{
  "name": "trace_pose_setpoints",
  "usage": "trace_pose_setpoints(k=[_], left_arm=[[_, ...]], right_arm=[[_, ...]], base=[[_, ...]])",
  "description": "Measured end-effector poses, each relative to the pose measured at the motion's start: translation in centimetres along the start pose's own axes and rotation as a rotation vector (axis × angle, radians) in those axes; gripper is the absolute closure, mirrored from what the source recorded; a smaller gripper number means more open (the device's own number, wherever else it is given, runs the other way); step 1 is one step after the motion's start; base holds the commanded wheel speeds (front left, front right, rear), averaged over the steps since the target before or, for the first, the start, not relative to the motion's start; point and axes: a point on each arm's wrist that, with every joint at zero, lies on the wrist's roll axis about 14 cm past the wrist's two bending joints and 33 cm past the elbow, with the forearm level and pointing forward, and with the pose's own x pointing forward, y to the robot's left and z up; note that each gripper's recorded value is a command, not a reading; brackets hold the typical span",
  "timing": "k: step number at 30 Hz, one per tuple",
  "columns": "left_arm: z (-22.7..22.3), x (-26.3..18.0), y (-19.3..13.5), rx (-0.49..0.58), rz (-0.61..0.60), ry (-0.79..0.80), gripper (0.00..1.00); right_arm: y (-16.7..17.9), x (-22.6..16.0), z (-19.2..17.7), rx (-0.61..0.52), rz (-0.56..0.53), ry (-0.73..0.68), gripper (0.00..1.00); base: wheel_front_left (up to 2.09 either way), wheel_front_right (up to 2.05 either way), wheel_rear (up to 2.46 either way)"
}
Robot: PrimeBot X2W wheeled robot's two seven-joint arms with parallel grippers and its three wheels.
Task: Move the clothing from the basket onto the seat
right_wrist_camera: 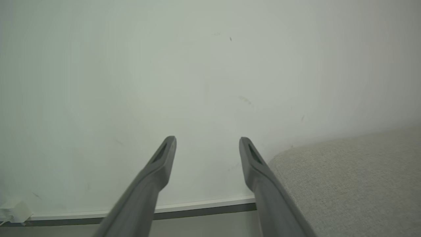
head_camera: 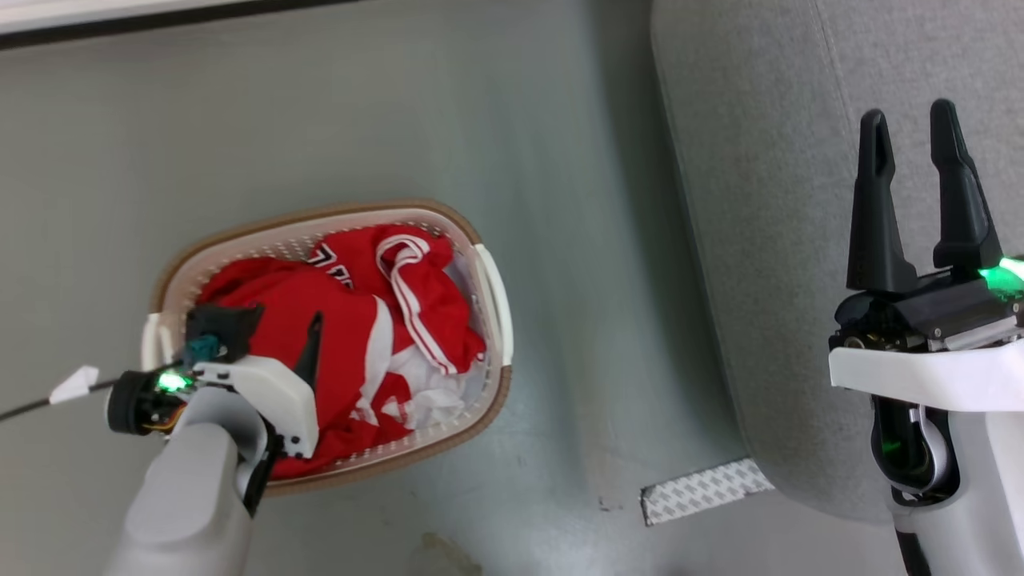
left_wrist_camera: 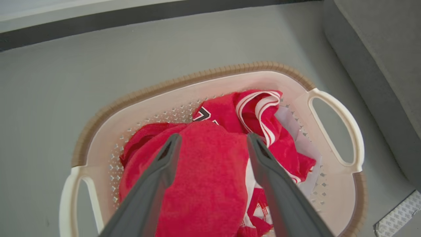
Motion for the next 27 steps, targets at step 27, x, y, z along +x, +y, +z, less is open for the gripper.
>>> trace_pose_setpoints(k=[27], left_arm=[[-14.0, 7.9, -2.8, 0.142, -0.226, 0.609, 0.0]], right_arm=[[-5.0, -0.7, -3.6, -0.02, -0.136, 0.084, 0.0]], base=[[0.0, 0.0, 0.0]])
